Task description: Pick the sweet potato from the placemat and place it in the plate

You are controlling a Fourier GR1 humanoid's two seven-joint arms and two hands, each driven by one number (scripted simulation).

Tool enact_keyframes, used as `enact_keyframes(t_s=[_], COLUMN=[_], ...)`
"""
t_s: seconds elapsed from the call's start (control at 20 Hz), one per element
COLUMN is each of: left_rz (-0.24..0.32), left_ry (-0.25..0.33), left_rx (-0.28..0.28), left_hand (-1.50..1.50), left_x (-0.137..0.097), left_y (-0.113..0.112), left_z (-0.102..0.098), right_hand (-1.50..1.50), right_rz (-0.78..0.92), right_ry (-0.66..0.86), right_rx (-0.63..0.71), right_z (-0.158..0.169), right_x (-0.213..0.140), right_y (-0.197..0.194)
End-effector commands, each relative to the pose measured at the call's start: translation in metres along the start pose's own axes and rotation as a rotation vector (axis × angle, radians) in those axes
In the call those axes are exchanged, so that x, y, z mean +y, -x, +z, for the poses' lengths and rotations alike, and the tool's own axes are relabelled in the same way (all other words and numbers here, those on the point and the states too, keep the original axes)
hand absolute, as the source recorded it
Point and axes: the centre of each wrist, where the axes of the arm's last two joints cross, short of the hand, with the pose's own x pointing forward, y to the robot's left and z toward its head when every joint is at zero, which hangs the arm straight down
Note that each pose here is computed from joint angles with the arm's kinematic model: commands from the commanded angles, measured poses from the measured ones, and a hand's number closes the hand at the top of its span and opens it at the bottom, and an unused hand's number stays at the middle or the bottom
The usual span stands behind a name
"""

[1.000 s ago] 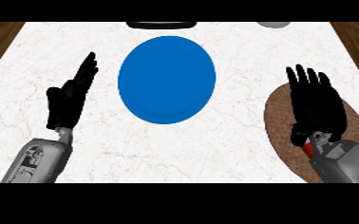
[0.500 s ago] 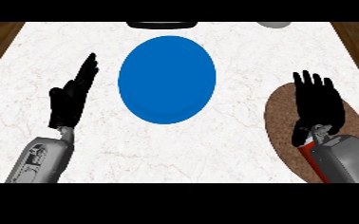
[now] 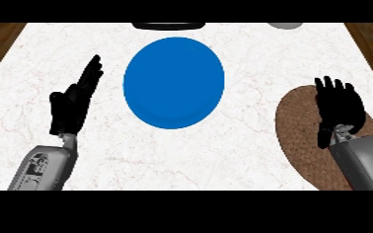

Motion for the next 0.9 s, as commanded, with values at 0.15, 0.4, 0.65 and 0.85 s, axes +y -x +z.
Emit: enact_keyframes(t_s=[0.15,0.4,0.65,0.85], left_rz=[-0.011,0.019,-0.009,-0.009], left_ry=[-0.005,-0.013,-0.014,-0.008], left_rx=[-0.016,-0.001,0.008,-0.008], left_hand=[0.0,0.0,0.0,0.0], left_x=[0.019,0.024,0.011,0.007], left_y=[0.002,-0.007,0.015,0.01], left_z=[-0.008,-0.022,0.001,-0.006], right_hand=[-1.5,1.5,1.5,1.5], right_rz=[0.026,0.01,0.042,0.029], right_ry=[-0.028,0.052,0.109,0.127], right_rx=[0.038,-0.021,-0.015,-0.04], right_z=[-0.018,-0.019,-0.028,-0.026], right_x=[0.02,0.027,0.019,0.011], right_y=[0.013,0.028,0.03,0.021])
